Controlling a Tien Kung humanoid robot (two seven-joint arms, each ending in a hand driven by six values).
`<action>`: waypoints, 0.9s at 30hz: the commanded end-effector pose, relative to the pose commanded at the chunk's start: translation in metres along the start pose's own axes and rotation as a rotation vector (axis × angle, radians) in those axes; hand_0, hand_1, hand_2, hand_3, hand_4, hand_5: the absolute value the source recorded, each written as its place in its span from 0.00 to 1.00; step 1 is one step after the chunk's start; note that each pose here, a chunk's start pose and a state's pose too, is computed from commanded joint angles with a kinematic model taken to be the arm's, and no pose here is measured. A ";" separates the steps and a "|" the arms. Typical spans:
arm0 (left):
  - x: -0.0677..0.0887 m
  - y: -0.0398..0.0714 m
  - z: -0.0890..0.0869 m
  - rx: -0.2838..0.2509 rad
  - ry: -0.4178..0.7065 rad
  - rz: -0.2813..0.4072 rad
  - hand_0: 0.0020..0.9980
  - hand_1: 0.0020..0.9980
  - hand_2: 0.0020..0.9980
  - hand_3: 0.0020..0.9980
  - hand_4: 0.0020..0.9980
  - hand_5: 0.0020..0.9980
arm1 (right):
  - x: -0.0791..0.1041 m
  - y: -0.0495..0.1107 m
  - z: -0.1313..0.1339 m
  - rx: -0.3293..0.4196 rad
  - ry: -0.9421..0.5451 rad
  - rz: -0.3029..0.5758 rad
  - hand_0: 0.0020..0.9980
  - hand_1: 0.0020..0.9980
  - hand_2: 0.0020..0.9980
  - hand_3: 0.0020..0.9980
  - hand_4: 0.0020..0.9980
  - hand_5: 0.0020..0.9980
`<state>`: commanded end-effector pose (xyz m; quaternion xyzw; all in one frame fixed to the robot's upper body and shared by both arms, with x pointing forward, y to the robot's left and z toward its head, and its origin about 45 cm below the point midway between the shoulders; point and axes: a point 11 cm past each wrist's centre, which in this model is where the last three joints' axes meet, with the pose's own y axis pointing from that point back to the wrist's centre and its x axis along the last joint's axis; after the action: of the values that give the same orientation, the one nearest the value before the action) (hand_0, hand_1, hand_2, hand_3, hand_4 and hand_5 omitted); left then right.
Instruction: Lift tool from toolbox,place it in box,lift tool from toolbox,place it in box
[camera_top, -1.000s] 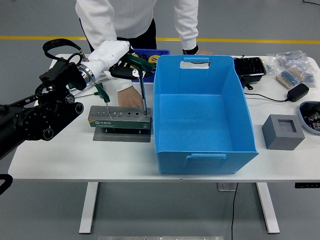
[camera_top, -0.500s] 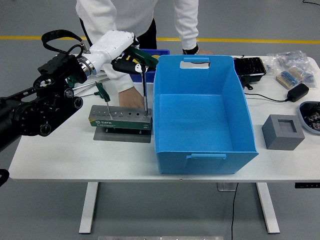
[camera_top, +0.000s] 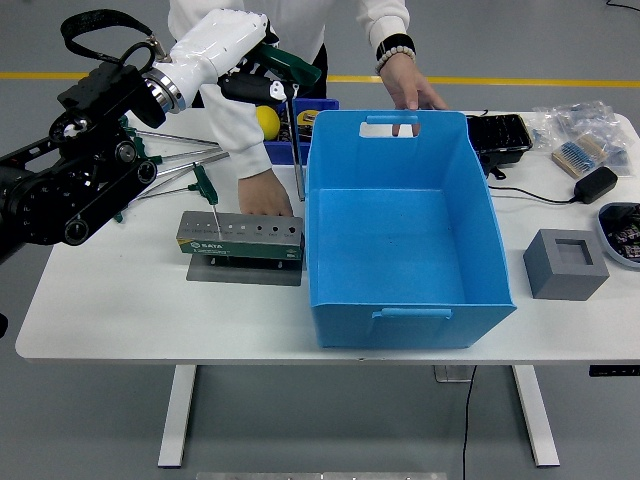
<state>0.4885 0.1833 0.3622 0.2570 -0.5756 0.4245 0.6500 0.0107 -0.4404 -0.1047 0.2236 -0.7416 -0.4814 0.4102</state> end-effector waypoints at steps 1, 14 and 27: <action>0.004 -0.001 0.002 -0.005 -0.004 0.005 0.20 0.00 0.04 0.03 0.70 0.70 | 0.000 0.000 0.000 0.000 0.000 0.000 0.72 0.72 0.77 0.60 0.83 0.70; 0.051 -0.014 0.042 -0.110 -0.006 0.077 0.20 0.00 0.04 0.03 0.70 0.71 | 0.001 0.000 0.000 0.002 0.002 0.003 0.72 0.72 0.77 0.59 0.83 0.70; -0.004 -0.024 0.069 -0.103 0.102 -0.043 0.20 0.01 0.06 0.04 0.70 0.70 | 0.001 0.000 -0.001 0.005 0.018 0.004 0.72 0.72 0.77 0.59 0.82 0.70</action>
<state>0.4725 0.1131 0.3762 0.2136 -0.5572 0.3929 0.6996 0.0108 -0.4418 -0.1041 0.2275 -0.7394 -0.4768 0.4173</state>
